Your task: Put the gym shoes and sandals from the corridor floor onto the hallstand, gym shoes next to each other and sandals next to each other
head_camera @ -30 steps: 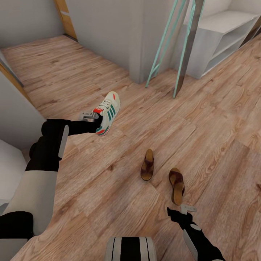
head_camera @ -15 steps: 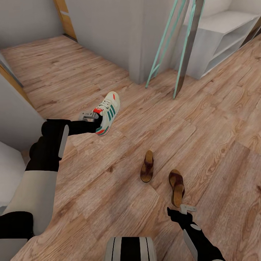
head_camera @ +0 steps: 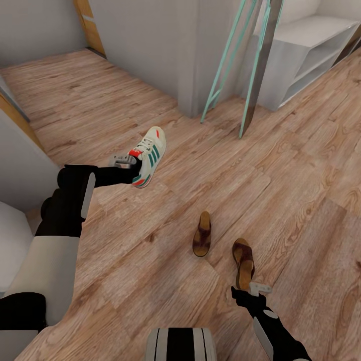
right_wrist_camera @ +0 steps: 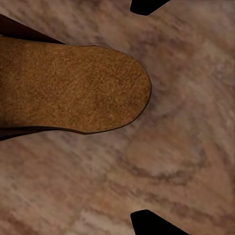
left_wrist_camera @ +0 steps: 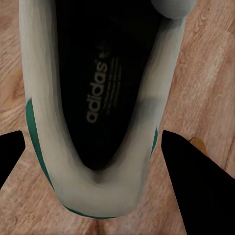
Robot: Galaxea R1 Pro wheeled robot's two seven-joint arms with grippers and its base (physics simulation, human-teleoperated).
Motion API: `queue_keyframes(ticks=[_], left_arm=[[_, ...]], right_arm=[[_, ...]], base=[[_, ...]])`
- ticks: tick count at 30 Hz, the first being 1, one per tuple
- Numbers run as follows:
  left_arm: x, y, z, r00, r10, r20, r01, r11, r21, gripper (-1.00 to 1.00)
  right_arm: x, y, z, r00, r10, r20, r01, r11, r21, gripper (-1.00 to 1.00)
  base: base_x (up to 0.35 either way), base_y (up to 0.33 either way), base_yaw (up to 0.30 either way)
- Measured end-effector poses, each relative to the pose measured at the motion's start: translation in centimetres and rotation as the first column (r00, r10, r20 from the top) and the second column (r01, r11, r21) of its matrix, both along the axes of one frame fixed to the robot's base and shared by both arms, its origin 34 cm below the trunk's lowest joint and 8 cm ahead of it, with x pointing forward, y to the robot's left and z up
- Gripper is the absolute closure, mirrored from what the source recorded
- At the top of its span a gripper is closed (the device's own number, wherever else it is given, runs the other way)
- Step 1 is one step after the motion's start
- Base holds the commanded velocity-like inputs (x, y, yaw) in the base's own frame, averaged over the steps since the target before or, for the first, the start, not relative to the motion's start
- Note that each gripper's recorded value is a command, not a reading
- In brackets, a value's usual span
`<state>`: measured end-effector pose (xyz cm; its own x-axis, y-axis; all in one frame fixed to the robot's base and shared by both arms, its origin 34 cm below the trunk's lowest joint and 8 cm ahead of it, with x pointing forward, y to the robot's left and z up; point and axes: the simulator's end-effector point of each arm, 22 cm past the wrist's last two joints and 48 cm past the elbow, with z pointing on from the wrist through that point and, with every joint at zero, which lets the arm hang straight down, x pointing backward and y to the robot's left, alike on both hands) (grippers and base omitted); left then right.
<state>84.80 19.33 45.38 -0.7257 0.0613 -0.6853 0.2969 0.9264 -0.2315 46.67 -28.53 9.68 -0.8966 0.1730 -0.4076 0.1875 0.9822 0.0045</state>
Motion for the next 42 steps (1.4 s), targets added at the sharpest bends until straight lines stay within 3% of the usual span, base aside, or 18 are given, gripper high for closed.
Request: queue_keyframes(ticks=[25,42], left_arm=[[0.0,0.0,0.0,1.0,0.0,-0.001,0.0,1.0,0.0,1.0],[-0.7,0.0,-7.1,0.996,0.001,-0.091,-0.001,1.0,0.002,1.0]], right_arm=[[0.0,0.0,0.0,1.0,0.0,0.0,0.0,1.0,0.0,-1.0],[-3.8,0.0,-3.4,0.996,-0.004,-0.09,0.004,1.0,0.001,-1.0]], base=[[0.042,-0.03,0.0],[0.0,0.0,0.0]])
